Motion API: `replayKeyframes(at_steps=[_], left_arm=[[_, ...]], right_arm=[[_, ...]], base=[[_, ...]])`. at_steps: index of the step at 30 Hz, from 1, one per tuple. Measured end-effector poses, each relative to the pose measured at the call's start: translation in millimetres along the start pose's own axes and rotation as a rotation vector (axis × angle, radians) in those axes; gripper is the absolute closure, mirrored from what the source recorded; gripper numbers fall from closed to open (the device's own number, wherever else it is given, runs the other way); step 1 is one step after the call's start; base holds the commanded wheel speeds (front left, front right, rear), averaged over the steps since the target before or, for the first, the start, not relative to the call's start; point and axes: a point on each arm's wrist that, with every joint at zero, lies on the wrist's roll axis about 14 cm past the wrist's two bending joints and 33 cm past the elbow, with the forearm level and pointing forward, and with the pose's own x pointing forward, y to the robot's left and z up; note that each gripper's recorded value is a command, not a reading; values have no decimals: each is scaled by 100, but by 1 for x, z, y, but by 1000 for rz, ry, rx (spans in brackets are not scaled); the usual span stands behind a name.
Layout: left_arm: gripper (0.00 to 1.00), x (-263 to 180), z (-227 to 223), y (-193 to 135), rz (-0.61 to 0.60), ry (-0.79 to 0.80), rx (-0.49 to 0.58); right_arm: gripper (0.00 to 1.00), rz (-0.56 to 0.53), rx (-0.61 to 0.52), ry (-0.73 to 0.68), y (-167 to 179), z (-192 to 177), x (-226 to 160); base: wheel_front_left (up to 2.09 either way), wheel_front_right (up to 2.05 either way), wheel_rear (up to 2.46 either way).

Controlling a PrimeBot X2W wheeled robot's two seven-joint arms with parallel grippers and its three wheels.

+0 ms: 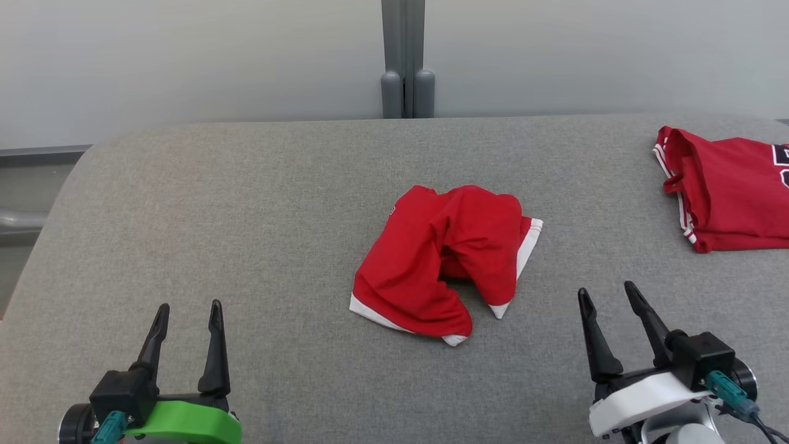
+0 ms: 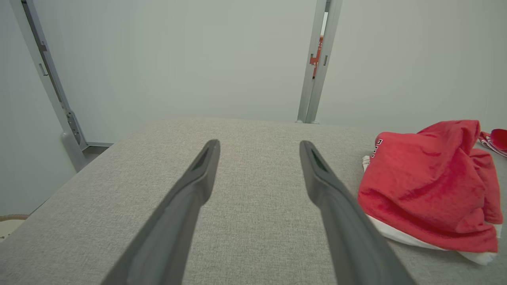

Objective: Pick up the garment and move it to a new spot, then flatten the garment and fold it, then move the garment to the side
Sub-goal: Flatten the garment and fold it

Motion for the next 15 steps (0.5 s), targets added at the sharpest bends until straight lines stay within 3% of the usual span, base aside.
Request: replayKeyframes(at_steps=[9, 15], left_arm=[[0, 0, -2, 7, 22, 9, 5], [0, -1, -3, 15, 50, 14, 9]], right_arm=[[0, 207, 6, 51, 59, -17, 28], [0, 304, 13, 174, 87, -55, 36]], base=[[0, 0, 0], [0, 0, 0]])
